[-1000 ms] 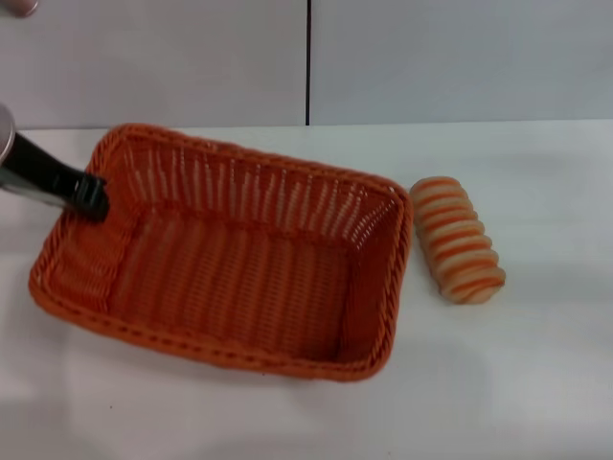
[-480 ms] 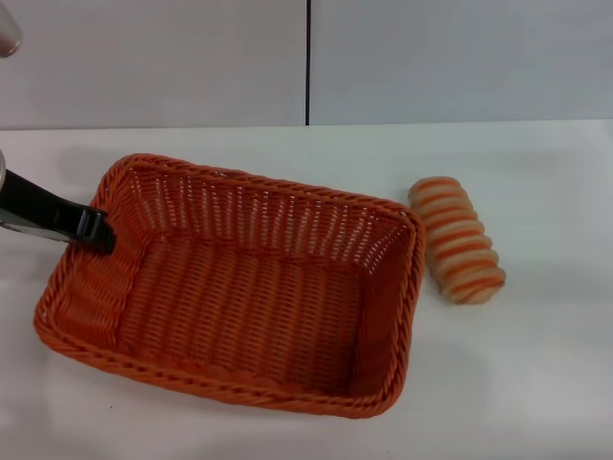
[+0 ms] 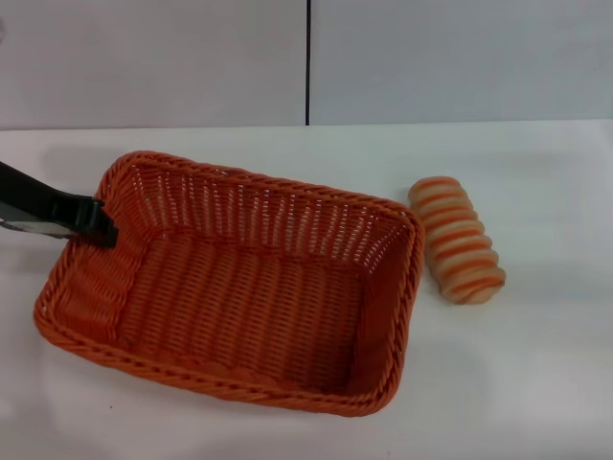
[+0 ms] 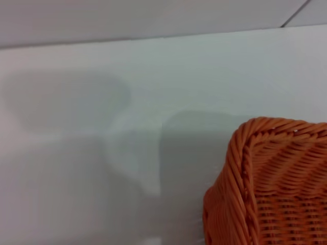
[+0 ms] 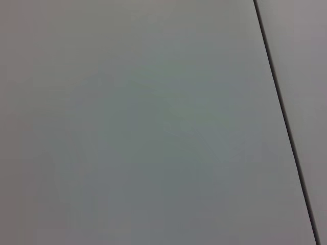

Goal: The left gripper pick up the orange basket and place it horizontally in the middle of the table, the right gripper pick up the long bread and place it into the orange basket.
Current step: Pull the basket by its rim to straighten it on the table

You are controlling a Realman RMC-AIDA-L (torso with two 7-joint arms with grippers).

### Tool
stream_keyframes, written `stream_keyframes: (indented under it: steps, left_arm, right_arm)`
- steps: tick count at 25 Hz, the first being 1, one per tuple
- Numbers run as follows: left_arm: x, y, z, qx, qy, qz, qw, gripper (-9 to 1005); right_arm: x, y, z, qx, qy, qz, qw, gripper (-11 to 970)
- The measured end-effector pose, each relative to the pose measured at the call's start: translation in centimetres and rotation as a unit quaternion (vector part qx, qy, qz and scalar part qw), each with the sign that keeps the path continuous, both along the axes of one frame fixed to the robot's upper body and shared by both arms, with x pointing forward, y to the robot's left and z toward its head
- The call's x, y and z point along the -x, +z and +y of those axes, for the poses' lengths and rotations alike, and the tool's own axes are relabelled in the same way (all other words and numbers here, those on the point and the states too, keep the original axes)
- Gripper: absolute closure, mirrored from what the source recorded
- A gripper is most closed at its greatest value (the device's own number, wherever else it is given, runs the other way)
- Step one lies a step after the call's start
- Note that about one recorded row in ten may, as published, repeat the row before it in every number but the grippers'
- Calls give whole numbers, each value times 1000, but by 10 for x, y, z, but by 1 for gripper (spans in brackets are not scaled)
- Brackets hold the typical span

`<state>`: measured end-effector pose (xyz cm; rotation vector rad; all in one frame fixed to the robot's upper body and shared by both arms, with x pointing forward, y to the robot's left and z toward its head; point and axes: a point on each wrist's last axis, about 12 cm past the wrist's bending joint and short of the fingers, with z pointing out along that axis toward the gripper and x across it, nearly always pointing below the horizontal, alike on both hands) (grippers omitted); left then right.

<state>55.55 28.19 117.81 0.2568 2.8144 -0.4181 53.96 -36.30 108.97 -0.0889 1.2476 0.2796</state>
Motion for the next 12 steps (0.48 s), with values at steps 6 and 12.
stream_keyframes:
  steps: [6,12]
  left_arm:
    - [0,1,9,11,15,5,1000,729]
    - [4,8,18,20,17,14,1000,521]
  right_arm:
    - [-1,1,0,1,0,-1,1000,330]
    - [2,0,-3,-6,0,1,1000,330]
